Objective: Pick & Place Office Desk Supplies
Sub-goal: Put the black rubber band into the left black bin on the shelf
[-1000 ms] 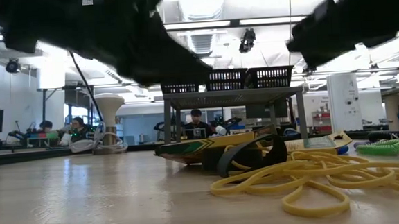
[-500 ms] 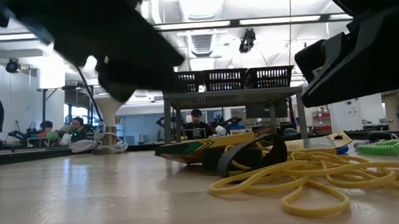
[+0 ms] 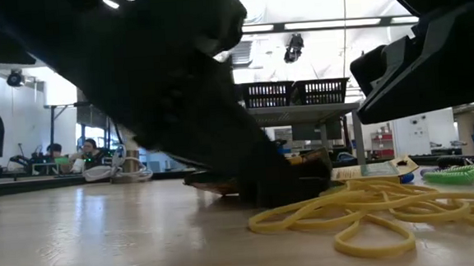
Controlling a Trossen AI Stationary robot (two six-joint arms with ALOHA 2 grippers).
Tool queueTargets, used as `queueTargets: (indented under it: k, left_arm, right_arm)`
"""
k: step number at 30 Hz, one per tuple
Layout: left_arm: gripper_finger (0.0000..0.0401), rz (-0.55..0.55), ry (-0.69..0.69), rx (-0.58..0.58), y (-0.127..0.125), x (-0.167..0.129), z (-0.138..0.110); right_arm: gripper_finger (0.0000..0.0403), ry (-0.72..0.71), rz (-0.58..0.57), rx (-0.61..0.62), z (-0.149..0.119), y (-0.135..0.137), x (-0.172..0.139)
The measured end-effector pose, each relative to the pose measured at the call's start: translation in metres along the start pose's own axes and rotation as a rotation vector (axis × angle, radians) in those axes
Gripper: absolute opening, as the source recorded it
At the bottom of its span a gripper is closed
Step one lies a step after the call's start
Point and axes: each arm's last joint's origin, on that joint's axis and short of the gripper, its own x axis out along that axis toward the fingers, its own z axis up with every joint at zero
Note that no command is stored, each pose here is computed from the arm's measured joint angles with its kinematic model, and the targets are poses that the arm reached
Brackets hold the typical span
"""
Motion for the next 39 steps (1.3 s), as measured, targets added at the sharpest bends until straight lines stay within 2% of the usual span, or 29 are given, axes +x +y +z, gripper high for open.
queueTargets:
  k: [4, 7, 15, 22, 26, 30, 39]
  left_arm:
    - [0.0188, 0.035, -0.02, -0.002, -0.001, 0.001, 0.002]
    - [0.016, 0.046, -0.024, -0.005, 0.0, 0.001, 0.002]
    - [0.0017, 0.015, -0.014, 0.023, -0.003, -0.007, 0.007]
    - [0.0006, -0.016, -0.036, 0.033, 0.0, -0.058, 0.049]
    - [0.0005, 0.004, -0.114, 0.06, 0.011, -0.092, 0.079]
    - [0.0004, 0.112, -0.156, 0.048, 0.05, -0.11, 0.112]
    - [0.0003, 0.522, 0.004, -0.024, 0.205, -0.139, 0.189]
  right_arm:
    - [0.0027, 0.001, 0.0, -0.001, 0.0, 0.0, 0.0]
    - [0.0027, 0.001, 0.0, -0.001, 0.0, 0.0, 0.0]
    - [0.0027, 0.001, 0.0, -0.001, 0.0, 0.0, 0.0]
    - [0.0027, 0.001, 0.0, -0.001, 0.0, 0.0, 0.0]
    - [0.0027, 0.001, -0.001, 0.0, 0.0, 0.0, 0.0]
    - [0.0027, -0.009, -0.027, 0.001, 0.0, -0.001, 0.0]
    - [0.0027, -0.014, -0.055, 0.003, 0.001, -0.003, 0.0]
